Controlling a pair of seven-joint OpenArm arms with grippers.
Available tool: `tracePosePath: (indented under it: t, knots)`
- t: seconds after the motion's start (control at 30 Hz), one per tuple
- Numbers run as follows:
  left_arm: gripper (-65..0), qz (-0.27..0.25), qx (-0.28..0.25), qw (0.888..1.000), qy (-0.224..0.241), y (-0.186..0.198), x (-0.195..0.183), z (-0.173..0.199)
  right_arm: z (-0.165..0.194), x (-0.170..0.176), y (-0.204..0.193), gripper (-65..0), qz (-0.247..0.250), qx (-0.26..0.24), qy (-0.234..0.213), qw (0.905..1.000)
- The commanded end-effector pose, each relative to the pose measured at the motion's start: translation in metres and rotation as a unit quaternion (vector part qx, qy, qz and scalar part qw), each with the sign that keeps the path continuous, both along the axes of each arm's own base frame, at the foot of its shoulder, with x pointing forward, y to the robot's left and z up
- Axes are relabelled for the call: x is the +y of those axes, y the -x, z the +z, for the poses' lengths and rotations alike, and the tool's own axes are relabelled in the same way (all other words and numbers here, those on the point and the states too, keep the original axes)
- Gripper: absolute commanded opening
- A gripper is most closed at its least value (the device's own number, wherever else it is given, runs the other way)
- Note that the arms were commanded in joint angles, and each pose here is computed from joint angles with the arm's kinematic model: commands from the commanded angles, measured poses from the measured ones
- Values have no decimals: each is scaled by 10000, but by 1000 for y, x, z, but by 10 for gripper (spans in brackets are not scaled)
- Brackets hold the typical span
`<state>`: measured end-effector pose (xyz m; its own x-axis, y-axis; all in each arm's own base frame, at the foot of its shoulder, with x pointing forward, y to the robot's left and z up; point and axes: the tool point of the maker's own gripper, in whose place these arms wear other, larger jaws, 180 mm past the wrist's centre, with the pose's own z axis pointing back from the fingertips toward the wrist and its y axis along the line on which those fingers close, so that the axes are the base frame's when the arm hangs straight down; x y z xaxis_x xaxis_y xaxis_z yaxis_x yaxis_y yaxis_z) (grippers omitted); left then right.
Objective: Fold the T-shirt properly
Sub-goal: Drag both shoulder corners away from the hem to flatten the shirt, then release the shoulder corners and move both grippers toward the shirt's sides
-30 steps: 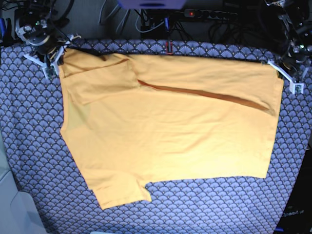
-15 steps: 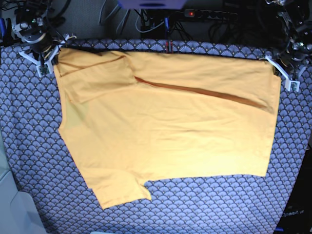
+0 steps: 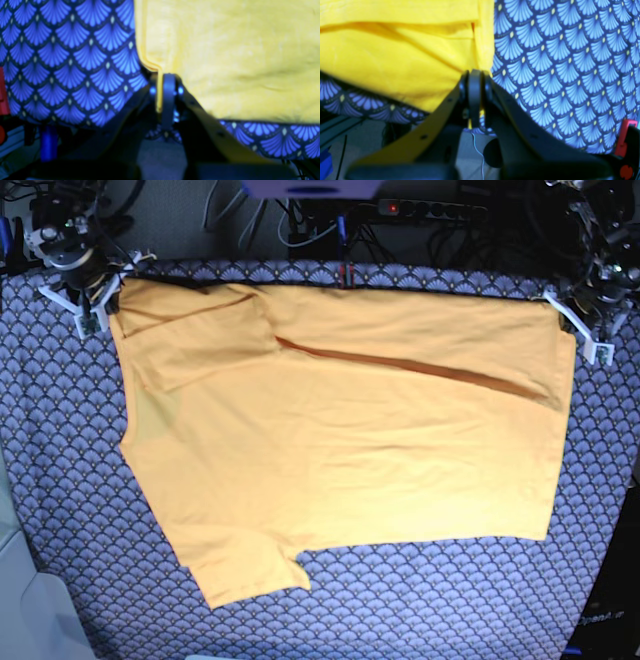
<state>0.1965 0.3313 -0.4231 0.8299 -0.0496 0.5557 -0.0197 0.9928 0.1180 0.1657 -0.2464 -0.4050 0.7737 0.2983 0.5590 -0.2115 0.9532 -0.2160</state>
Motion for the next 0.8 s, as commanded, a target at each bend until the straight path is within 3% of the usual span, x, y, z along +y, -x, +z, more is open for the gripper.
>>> tracePosePath:
  t: [0.0,0.17,0.27,0.53,0.77]
  knots:
    - [-650,-45,-134,9998,-105,-5,7,9,6,-6,-2,-650,-8,-70,103,9999]
    - [-474,-47,-177,9998,-92,-6,6,10,6,-7,-2,-648,-3,-62,123,9999]
    - [-390,-45,-177,9998,-85,-6,5,9,6,-7,-2,-598,-5,-55,124,9999]
    - [-333,-50,-190,9998,-65,-6,5,9,5,-7,0,-382,-4,-35,131,9999]
    - [-323,6,-211,9997,-75,-5,8,11,7,-12,1,-320,-87,-57,155,9998]
